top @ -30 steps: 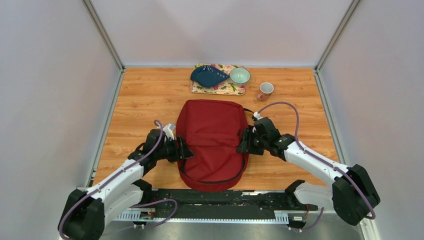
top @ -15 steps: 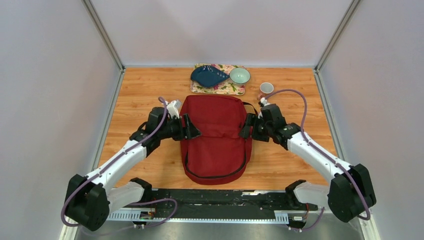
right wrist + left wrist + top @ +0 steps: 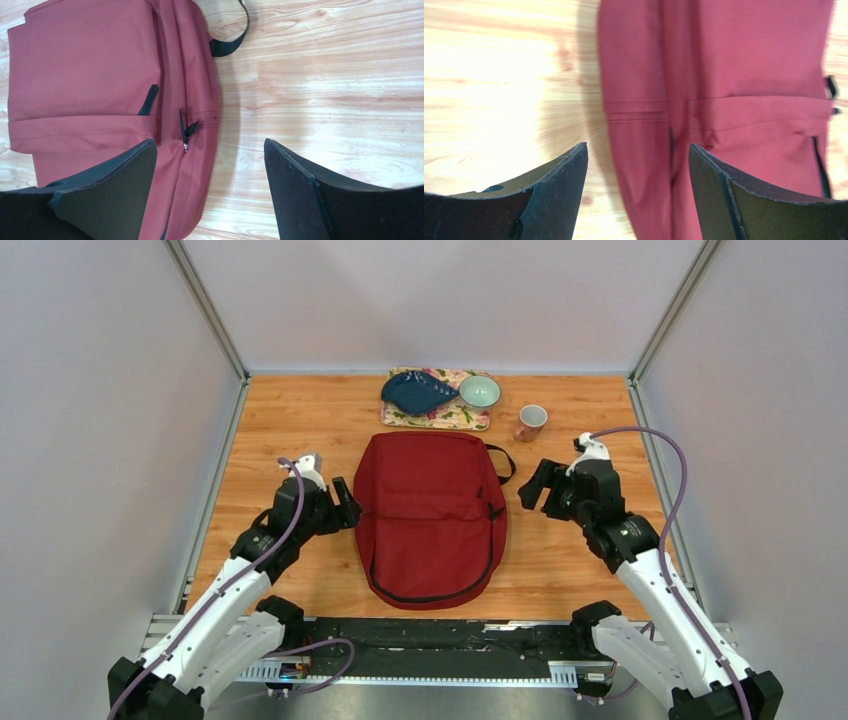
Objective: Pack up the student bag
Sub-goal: Adjust the student bag at the center of the board, then reset both arms
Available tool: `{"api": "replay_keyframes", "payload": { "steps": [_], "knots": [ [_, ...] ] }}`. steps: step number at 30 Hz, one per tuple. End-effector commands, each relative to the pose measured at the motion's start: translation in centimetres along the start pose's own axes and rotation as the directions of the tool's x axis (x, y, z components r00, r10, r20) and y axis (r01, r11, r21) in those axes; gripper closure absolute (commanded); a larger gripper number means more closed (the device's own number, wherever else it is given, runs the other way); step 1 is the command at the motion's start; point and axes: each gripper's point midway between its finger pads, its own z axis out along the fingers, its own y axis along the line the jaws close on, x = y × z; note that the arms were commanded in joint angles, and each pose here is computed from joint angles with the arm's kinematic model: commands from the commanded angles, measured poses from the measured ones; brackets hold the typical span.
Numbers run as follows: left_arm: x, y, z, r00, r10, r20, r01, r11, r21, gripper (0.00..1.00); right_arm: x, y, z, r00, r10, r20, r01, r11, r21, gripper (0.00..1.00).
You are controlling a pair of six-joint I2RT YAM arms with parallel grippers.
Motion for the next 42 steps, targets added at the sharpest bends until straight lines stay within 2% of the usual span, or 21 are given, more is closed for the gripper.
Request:
{"api": "replay_keyframes", "payload": {
  "steps": [1,9,13,19,28,42],
  "knots": [
    [-0.5,3.2,-0.6,0.998,0.056,0.018,-0.052,0.984,-0.171,0.19,-0.5,-1.2,-0.6,0.999,-0.007,0.050,0.005,0.999,0.049,0.18],
    [1.1,4.4,-0.8,0.997,0.046,-0.069,-0.061,0.972,-0.228,0.19,0.3,-1.2,-0.7,0.998,0.051,0.049,-0.052,0.998,0.037,0.17],
    [1.1,5.5,-1.4,0.999,0.033,-0.024,-0.038,0.961,-0.274,0.18,0.2,-0.5,-0.9,0.997,0.032,0.064,-0.031,0.999,-0.014,0.16],
    [-0.1,6.2,-2.5,0.997,0.022,0.072,0.001,0.955,-0.297,0.18,0.0,-0.8,-0.9,0.997,0.029,0.075,-0.030,1.000,0.008,0.15],
    [-0.4,7.0,-3.2,0.994,0.058,0.089,-0.025,0.944,-0.328,0.18,-1.3,0.3,-1.3,0.994,0.042,0.102,-0.039,0.999,-0.033,0.14],
    [-4.1,4.7,-4.8,0.977,0.060,0.202,-0.007,0.968,-0.251,0.17,-5.7,1.5,-5.7,0.958,0.037,0.286,-0.016,0.997,-0.077,0.13]
  ]
}}
